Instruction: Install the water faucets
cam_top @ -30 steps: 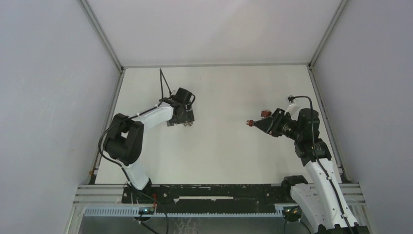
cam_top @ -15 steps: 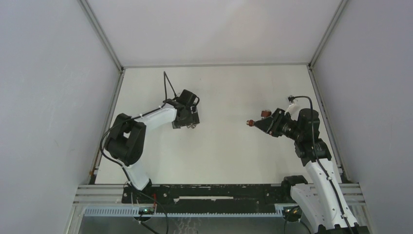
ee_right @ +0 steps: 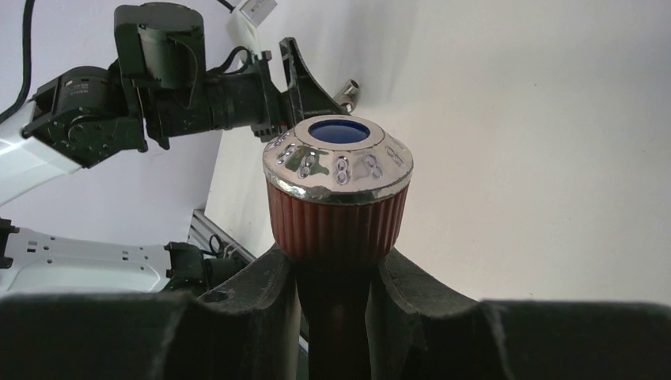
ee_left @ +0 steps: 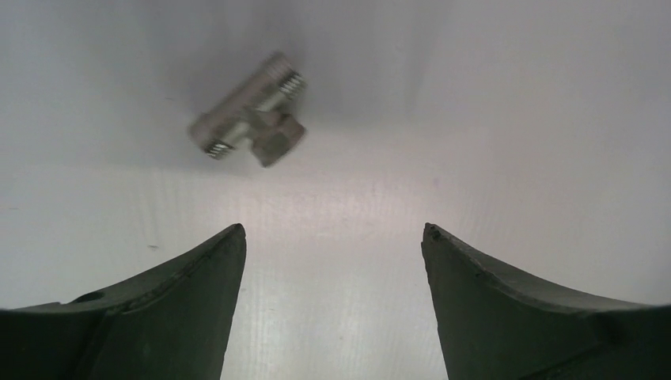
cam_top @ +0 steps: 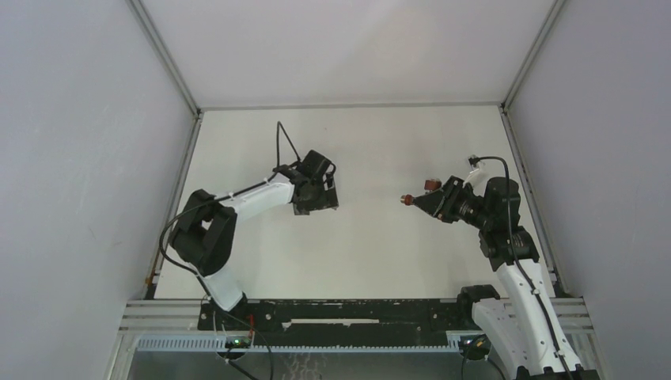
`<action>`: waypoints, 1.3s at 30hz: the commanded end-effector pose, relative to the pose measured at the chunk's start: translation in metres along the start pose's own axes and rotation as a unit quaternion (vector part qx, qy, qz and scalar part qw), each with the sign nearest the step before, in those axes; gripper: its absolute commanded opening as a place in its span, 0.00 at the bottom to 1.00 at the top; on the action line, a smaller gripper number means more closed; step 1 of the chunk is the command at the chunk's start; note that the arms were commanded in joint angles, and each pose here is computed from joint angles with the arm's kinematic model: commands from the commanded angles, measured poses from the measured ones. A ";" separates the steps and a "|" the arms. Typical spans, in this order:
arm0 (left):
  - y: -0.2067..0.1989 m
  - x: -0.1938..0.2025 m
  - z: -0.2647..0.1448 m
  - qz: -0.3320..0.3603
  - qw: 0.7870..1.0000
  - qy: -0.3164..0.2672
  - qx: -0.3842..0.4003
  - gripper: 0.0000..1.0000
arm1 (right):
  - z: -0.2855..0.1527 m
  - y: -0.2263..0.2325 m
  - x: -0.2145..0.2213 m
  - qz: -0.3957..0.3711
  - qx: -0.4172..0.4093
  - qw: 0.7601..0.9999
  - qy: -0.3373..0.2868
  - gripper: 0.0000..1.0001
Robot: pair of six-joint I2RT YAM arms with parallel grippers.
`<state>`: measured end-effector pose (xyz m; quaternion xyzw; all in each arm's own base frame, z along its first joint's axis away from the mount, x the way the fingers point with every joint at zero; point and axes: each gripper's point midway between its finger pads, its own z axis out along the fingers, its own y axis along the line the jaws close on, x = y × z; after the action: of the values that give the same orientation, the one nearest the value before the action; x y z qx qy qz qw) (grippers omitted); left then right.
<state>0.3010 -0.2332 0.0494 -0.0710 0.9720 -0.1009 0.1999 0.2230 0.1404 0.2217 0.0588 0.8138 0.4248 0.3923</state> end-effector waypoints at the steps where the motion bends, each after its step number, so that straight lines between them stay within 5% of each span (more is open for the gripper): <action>1: 0.033 -0.053 -0.024 0.000 0.997 -0.060 -0.047 0.82 | -0.008 0.019 -0.018 -0.034 -0.021 0.999 -0.029 0.00; 13: 0.086 -0.076 0.007 -0.081 0.987 -0.041 -0.136 0.71 | -0.011 0.019 -0.017 -0.036 -0.019 0.999 -0.031 0.00; 30: -0.003 0.000 0.006 -0.051 0.998 0.029 -0.009 0.70 | -0.005 0.018 -0.020 -0.033 -0.021 0.999 -0.029 0.00; 39: -0.030 -0.007 -0.022 0.023 0.999 0.000 0.028 0.75 | -0.006 0.018 -0.019 -0.035 -0.021 0.999 -0.029 0.00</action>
<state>0.2890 -0.2515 0.0396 -0.0800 0.9796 -0.0971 0.1568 0.2214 0.1401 0.2195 0.0586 0.8165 0.4228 0.3887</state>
